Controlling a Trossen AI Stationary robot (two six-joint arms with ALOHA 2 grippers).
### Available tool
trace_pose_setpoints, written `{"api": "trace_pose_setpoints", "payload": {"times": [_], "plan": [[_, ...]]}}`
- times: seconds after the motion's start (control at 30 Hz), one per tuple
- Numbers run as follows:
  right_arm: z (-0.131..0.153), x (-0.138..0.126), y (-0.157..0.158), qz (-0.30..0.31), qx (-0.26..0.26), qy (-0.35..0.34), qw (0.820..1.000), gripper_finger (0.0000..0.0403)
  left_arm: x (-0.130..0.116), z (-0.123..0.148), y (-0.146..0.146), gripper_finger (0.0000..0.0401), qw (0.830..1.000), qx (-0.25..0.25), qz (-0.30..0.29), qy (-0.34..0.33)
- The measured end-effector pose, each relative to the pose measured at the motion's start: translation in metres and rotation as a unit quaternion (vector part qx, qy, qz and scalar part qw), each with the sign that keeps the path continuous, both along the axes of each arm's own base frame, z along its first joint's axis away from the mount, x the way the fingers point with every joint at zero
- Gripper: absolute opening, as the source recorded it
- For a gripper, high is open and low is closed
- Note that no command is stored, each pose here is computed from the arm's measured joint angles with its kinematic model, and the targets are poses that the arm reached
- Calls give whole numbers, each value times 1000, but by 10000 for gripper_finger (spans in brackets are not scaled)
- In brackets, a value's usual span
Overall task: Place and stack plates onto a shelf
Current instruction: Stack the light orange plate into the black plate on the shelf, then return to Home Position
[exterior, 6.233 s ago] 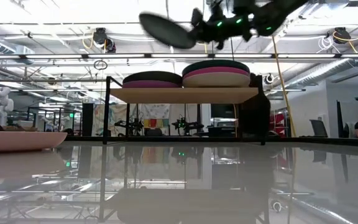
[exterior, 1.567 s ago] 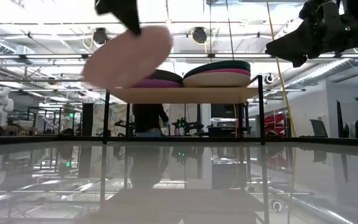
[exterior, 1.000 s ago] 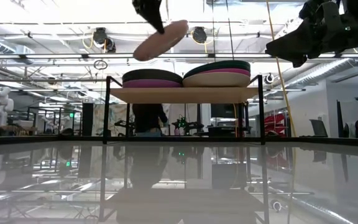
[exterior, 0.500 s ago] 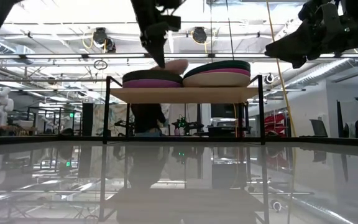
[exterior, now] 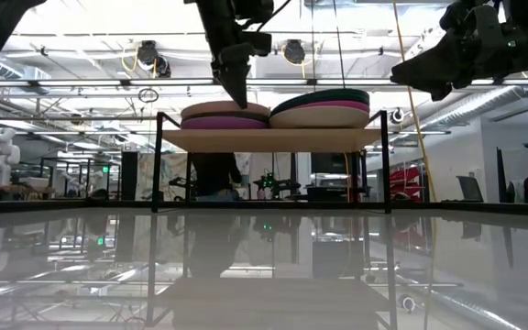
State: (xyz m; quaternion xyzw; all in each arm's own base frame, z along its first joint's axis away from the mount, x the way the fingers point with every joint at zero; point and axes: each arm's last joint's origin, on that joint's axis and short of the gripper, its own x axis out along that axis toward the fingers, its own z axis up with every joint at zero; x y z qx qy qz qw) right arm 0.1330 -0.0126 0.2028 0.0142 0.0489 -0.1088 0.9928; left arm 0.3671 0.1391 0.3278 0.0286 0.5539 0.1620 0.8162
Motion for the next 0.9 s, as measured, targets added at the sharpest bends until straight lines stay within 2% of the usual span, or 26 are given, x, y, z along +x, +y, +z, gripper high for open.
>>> {"api": "trace_pose_setpoints", "payload": {"times": [0.23, 0.37, 0.47, 0.6, 0.7, 0.77, 0.9], "plan": [[0, 0, 0, 1, 0, 0, 1000, 130, -7, 17, -6, 114, 1000, 5, 0, -31], [0, 0, 0, 1, 1, -1, 1000, 130, -20, 41, -13, 157, 997, 20, -2, -76], [0, 0, 0, 1, 2, -1, 1000, 130, -35, 66, -23, 176, 993, 31, -5, -116], [0, 0, 0, 0, 3, 2, 1000, 130, -63, 105, -44, 172, 979, 32, 10, -203], [0, 0, 0, 0, 4, 2, 1000, 130, -80, 131, -67, 157, 962, 50, -14, -269], [-1, 0, 0, 0, 2, 3, 1000, 130, -91, 140, -83, 144, 952, 73, -31, -294], [-4, -3, 0, 1, -9, 25, 1000, 130, -111, 134, -108, 115, 941, 98, -37, -322]]}}
